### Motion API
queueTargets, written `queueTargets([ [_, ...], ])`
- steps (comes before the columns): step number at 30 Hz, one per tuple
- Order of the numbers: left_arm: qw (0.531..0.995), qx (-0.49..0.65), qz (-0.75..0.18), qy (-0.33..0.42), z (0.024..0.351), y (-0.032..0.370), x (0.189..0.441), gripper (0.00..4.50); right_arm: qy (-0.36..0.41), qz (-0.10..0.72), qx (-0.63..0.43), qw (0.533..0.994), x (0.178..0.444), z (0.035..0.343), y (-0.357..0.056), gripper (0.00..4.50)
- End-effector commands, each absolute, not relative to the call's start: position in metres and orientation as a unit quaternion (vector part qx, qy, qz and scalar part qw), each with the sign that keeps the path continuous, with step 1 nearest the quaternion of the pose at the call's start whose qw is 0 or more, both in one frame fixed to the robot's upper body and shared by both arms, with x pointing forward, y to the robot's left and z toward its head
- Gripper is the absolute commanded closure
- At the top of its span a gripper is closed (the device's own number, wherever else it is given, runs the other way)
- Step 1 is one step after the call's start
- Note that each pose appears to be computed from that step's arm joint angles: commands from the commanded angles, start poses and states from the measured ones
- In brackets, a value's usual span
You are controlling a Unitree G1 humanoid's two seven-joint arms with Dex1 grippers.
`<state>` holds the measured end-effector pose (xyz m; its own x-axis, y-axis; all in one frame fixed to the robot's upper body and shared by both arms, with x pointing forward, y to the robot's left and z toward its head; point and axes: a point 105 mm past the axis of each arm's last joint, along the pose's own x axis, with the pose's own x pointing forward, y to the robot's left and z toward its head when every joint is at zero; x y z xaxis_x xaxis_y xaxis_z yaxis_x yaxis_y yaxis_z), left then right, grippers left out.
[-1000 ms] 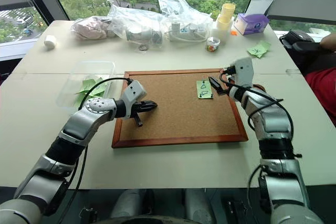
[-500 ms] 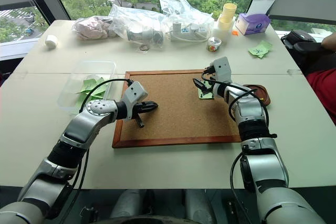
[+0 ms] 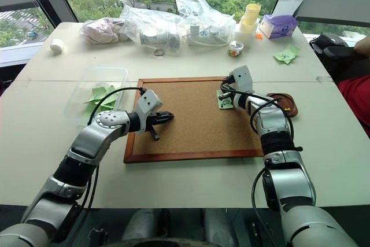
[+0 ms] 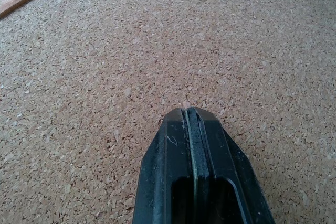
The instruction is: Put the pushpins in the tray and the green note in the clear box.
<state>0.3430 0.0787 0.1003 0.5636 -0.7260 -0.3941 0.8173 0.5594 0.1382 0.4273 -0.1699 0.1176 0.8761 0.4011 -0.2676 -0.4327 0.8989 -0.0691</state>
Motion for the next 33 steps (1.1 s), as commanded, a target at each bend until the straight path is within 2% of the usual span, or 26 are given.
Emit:
queueTargets([
  [1,0.865,0.154,-0.449,0.163,0.091,0.076,0.340,4.50,0.079,0.214,-0.057,0.972,0.432,0.142,-0.168,4.42],
  [4,0.864,0.154,-0.451,0.163,0.090,0.075,0.339,4.50,0.062,0.211,-0.052,0.974,0.433,0.149,-0.169,4.42],
  [8,0.862,0.154,-0.454,0.166,0.089,0.073,0.339,4.50,-0.003,0.183,-0.034,0.983,0.436,0.174,-0.178,4.42],
  [16,0.861,0.156,-0.455,0.167,0.090,0.074,0.341,4.50,-0.021,0.178,-0.023,0.984,0.436,0.179,-0.177,4.42],
  [22,0.861,0.155,-0.455,0.167,0.089,0.074,0.339,4.50,-0.037,0.070,-0.018,0.997,0.417,0.191,-0.244,4.42],
  [28,0.857,0.153,-0.462,0.168,0.088,0.072,0.336,4.50,0.016,-0.011,-0.049,0.999,0.388,0.162,-0.297,4.42],
  [33,0.834,0.162,-0.498,0.172,0.085,0.066,0.325,4.50,0.041,-0.046,-0.053,0.997,0.381,0.143,-0.312,4.42],
])
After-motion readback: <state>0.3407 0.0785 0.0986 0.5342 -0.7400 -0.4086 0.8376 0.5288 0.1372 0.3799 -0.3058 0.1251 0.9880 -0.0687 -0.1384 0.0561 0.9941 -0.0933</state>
